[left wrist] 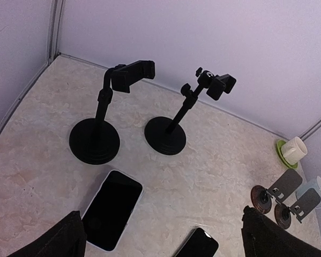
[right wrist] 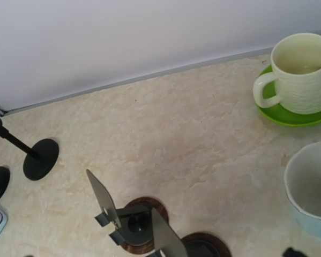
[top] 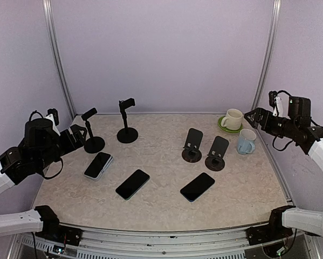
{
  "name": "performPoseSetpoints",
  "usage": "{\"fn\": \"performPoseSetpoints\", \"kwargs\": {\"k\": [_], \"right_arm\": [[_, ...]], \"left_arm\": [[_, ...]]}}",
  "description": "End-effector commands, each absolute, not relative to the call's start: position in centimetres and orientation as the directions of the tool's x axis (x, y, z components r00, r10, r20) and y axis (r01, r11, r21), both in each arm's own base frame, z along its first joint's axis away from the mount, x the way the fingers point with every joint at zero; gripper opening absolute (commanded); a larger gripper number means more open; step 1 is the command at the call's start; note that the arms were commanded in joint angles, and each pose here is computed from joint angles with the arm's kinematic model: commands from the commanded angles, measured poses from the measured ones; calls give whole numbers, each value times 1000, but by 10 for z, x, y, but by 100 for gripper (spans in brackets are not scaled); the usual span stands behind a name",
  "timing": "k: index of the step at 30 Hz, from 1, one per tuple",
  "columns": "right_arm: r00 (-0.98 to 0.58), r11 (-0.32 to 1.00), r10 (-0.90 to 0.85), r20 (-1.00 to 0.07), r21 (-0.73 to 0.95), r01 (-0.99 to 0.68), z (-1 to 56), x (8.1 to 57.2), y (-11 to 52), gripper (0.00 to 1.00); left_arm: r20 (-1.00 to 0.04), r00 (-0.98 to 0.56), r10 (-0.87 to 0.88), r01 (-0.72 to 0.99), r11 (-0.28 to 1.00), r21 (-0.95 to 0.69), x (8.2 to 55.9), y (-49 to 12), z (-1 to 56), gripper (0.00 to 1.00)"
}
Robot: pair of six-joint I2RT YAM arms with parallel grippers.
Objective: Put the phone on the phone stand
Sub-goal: Move the phone stand to the center of the board.
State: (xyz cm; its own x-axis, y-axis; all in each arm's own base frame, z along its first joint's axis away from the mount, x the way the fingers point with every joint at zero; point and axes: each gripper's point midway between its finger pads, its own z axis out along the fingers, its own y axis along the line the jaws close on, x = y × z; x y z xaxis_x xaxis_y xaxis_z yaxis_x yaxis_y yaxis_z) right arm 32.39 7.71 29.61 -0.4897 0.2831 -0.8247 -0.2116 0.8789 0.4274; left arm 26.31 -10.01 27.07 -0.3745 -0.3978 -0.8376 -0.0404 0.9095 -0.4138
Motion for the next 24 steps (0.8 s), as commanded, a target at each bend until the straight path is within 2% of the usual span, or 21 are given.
{"fn": "performPoseSetpoints", "kwargs": {"k": [1, 9, 12, 17, 21, 24], "right_arm": [[-480, 880, 278, -832, 420, -220, 301, 324, 78, 100], [-433, 887, 327, -840, 431, -168, 303, 317, 67, 100], [-452, 854, 398, -798, 503, -136, 294, 320, 69, 100], [-527, 804, 406, -746, 566, -182, 271, 328, 87, 100], [-496, 810, 394, -774, 547, -210, 275, 324, 86, 100], [-459, 834, 376, -805, 510, -211, 283, 319, 81, 100]], "left_arm": [[-839, -365, -403, -49, 909, -414, 265, -100, 270, 99], [-836, -360, -413, -92, 908, -409, 273, -100, 264, 99], [-838, -346, -423, -96, 904, -417, 274, -99, 266, 99], [-848, -315, -426, -88, 903, -421, 280, -100, 277, 99], [-851, -322, -414, -82, 908, -411, 289, -103, 281, 98], [-851, -315, -421, -70, 904, -422, 300, -101, 286, 94]]}}
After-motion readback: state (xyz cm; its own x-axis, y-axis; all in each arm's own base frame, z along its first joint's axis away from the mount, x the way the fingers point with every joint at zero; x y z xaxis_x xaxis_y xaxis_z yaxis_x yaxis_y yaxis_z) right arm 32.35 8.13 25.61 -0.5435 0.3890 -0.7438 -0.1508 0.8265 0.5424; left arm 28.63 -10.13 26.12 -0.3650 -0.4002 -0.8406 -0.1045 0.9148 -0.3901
